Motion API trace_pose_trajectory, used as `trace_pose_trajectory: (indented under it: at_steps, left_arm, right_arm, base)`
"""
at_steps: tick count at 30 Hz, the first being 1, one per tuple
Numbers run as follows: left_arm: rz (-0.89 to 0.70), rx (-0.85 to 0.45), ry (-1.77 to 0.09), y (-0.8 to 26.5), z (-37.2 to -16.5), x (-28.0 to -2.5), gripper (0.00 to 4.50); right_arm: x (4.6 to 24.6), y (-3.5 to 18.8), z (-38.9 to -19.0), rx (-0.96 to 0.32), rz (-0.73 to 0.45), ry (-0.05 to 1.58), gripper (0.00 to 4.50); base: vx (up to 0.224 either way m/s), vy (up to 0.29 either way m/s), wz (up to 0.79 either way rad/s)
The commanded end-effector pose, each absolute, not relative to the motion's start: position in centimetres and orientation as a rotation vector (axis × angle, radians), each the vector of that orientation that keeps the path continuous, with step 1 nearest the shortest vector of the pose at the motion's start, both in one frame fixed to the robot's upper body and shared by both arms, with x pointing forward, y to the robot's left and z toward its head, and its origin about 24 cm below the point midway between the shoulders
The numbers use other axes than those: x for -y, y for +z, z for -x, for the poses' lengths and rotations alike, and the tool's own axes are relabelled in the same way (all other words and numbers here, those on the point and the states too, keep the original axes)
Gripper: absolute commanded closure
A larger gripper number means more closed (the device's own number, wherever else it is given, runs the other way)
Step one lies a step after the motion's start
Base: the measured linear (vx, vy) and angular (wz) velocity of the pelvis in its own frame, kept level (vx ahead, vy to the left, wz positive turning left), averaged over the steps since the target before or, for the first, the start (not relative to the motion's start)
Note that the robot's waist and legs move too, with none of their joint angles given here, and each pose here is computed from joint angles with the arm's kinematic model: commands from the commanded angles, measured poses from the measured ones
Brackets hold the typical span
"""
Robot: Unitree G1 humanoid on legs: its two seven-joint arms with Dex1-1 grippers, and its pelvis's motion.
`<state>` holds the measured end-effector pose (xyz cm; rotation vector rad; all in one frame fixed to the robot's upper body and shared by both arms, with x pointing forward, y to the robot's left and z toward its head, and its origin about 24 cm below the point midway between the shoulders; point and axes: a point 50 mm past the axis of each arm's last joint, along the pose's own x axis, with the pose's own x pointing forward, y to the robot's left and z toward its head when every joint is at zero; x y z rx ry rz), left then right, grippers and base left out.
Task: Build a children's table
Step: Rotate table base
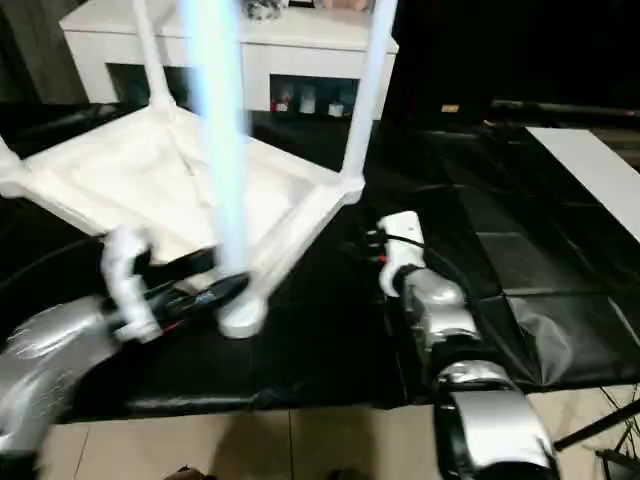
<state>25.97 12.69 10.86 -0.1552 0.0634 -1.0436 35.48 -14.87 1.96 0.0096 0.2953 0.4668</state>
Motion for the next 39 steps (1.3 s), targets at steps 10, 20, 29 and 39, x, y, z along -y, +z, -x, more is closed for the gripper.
trace_pose_trajectory:
  at_steps: [10, 20, 29, 39]
  left_arm:
    - [0.129, 0.02, -1.371, 12.9, -27.3, -4.1, 0.05]
    - [-0.029, 0.053, -1.199, 11.9, -30.6, -2.4, 0.05]
    - [0.002, 0.014, -1.344, 11.3, -28.8, -4.7, 0.05]
    - [-0.206, -0.164, -1.472, 9.9, -28.1, -10.7, 0.05]
  right_arm:
    - [12.5, 2.4, -35.5, -0.29, -0.044, 0.615, 1.29]
    - [14.5, 3.1, -35.4, -0.207, -0.105, 0.574, 1.29]
    - [18.6, 4.3, -34.4, -0.124, -0.073, 0.575, 1.29]
    - [21.6, 4.9, -31.2, -0.206, 0.111, 0.8, 1.29]
  base:
    - [0.0, 0.0, 0.0]
    - [0.0, 0.0, 0.0]
    - [0.0, 0.0, 0.0]
    - [0.0, 0.0, 0.0]
